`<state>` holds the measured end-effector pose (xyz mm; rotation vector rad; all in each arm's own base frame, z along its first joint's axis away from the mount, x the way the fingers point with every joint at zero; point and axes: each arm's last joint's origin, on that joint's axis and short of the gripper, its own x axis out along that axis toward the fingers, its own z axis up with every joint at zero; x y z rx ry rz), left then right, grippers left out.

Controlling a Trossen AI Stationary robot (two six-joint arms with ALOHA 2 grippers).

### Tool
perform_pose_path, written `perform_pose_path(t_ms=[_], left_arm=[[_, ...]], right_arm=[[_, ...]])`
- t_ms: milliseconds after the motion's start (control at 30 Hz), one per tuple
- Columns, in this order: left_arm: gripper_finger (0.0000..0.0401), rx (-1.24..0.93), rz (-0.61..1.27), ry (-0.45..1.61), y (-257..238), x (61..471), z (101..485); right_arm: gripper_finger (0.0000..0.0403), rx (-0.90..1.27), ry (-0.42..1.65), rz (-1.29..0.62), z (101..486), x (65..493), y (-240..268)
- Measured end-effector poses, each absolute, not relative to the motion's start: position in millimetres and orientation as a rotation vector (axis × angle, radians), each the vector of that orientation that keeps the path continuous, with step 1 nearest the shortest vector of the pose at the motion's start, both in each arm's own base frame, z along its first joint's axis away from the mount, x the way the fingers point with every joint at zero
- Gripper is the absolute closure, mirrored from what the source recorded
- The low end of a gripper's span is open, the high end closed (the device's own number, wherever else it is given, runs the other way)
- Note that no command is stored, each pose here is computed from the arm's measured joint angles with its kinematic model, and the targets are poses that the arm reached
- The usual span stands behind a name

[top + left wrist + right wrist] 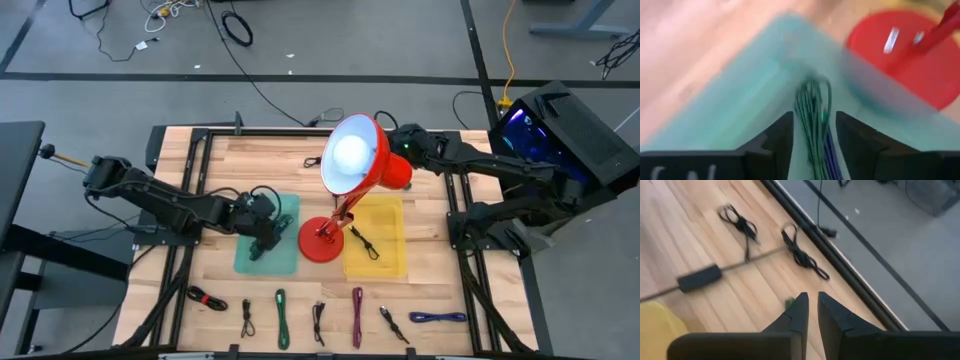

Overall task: Pick & Place USB Port
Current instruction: Put the top green patterned charger cable into the blue bin

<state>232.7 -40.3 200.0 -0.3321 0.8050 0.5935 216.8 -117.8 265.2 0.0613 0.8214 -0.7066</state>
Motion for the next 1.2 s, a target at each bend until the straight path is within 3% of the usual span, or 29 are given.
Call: perform_pose_path(t_ms=[200, 533, 1067, 1200], left_arm=[[0.0220, -0.280, 0.548, 0.659, -36.4, 236.8, 219.2], [0.0222, -0.216, 0.565, 0.586, -32.8, 231.3, 233.0], [0.0222, -0.210, 0.578, 0.582, -32.4, 231.3, 232.8], [0.0222, -0.210, 0.579, 0.582, -32.4, 231.3, 232.8]], right_arm=[[0.0303, 0.123, 0.943, -0.747, 247.7, 211.4, -135.2], [0.0223, 0.258, 1.110, -0.708, 199.2, 223.0, -162.3], [0.0213, 0.333, 1.263, -0.631, 140.1, 240.7, -173.0], [0.0237, 0.321, 1.281, -0.615, 136.2, 241.3, -173.4]])
